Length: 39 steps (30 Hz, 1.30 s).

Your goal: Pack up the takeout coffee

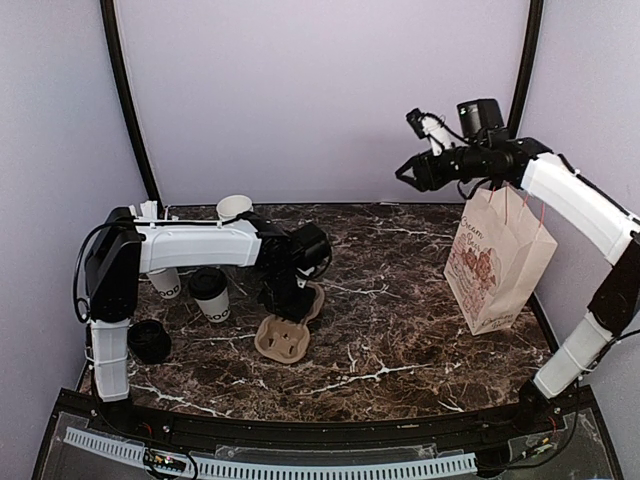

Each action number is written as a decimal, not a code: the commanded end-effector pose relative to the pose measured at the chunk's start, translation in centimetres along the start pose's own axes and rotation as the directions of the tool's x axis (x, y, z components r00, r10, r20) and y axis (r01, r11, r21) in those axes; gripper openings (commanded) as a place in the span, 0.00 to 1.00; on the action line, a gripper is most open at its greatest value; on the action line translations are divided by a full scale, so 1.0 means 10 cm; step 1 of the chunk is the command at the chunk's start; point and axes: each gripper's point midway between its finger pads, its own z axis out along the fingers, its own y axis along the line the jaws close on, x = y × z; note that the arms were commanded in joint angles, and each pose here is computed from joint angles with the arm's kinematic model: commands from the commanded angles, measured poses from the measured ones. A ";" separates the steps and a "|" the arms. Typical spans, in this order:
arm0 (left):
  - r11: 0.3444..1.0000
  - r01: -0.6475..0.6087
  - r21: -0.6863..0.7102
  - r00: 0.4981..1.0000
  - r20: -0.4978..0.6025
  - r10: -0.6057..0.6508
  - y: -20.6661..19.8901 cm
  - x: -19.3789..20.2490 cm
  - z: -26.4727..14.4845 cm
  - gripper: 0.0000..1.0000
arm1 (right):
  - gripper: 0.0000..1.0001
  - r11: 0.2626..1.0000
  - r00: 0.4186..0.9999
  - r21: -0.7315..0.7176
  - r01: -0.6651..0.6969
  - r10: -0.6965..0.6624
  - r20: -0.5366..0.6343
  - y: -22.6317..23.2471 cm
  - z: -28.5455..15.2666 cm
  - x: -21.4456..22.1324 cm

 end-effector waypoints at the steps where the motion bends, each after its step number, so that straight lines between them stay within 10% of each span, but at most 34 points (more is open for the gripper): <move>1: 0.999 -0.035 -0.013 0.996 0.079 0.036 0.07 -0.08 -0.42 0.24 | 0.55 0.928 0.989 0.373 0.017 -0.071 0.133 -0.83 -1.01 -0.55; 11: 0.980 -0.171 0.100 0.964 0.224 0.146 -0.17 -0.32 -0.76 0.22 | 0.61 0.694 0.983 0.701 -0.167 0.173 0.063 -2.05 -2.14 0.47; 20: 0.952 -0.273 0.136 0.930 0.292 0.225 -0.31 -0.45 -0.89 0.22 | 0.68 0.754 0.929 0.584 -0.300 0.370 -0.001 -1.85 -2.13 1.19; 39: 0.936 -0.305 0.174 0.914 0.329 0.236 -0.32 -0.36 -1.03 0.22 | 0.64 0.798 0.870 0.430 -0.422 0.490 -0.056 -1.65 -1.87 1.30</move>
